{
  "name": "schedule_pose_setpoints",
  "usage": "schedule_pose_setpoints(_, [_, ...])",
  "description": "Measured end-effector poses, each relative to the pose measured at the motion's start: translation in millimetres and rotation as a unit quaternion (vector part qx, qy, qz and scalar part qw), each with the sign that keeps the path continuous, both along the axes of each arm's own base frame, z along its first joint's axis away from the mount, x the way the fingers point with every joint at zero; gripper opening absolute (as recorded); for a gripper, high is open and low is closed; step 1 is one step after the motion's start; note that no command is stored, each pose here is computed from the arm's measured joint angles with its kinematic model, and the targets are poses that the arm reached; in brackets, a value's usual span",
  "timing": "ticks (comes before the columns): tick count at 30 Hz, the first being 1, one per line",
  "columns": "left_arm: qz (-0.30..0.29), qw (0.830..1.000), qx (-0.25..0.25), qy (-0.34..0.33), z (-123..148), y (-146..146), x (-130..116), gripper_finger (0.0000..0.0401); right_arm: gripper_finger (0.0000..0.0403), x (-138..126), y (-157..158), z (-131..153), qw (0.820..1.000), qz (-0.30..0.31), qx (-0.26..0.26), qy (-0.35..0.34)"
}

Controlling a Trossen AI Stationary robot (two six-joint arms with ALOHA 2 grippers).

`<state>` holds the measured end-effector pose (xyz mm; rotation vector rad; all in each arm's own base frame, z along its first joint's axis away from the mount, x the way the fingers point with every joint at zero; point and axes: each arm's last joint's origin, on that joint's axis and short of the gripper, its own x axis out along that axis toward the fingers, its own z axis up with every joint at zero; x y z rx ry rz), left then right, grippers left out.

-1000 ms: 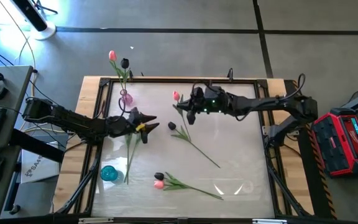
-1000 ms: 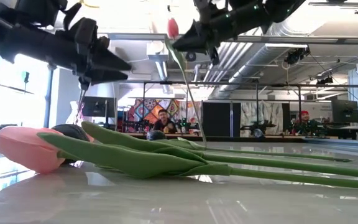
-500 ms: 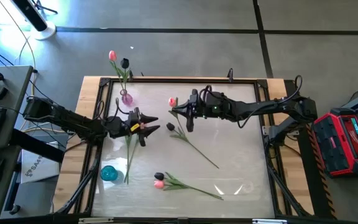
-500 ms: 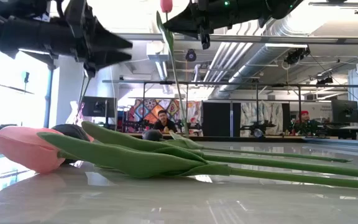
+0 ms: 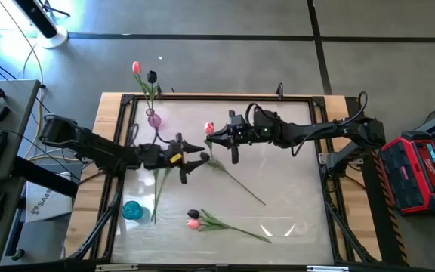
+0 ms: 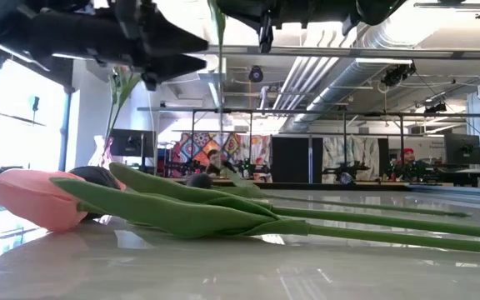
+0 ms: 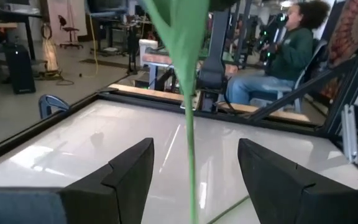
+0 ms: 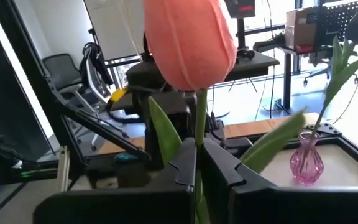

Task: Sort flowers into vase by color
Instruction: Put pink flower into the purple glass vase

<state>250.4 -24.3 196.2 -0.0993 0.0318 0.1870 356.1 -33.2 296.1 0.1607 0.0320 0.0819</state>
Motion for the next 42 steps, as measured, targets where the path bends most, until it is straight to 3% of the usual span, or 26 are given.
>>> schedule_pose_setpoints(6, [0.0, 1.0, 0.027, 0.01, 1, -3, 25, 0.0221, 0.0, 0, 4, 0, 1.0, 0.007, -0.001, 0.0])
schedule_pose_setpoints(12, [0.015, 0.998, 0.055, 0.009, 6, -3, 33, 0.0204, 0.0, 1, 10, -2, 1.0, 0.017, -0.003, 0.012])
schedule_pose_setpoints(19, [0.009, 0.998, 0.061, 0.011, 6, -3, 33, 0.0112, 0.0, 1, 21, -9, 0.999, 0.027, -0.007, 0.047])
schedule_pose_setpoints(26, [-0.071, 0.996, 0.062, 0.007, 6, -4, 34, 0.001, 0.0, 1, 31, -6, 0.999, 0.033, -0.021, 0.03])
schedule_pose_setpoints(37, [-0.071, 0.994, 0.079, 0.012, 5, -4, 34, 0.0002, 0.0002, 1, 33, -8, 0.998, 0.038, -0.007, 0.042])
schedule_pose_setpoints(42, [-0.068, 0.995, 0.079, 0.009, 6, -4, 34, 0.0001, 0.0036, 0, 34, -10, 0.997, 0.042, -0.019, 0.054])
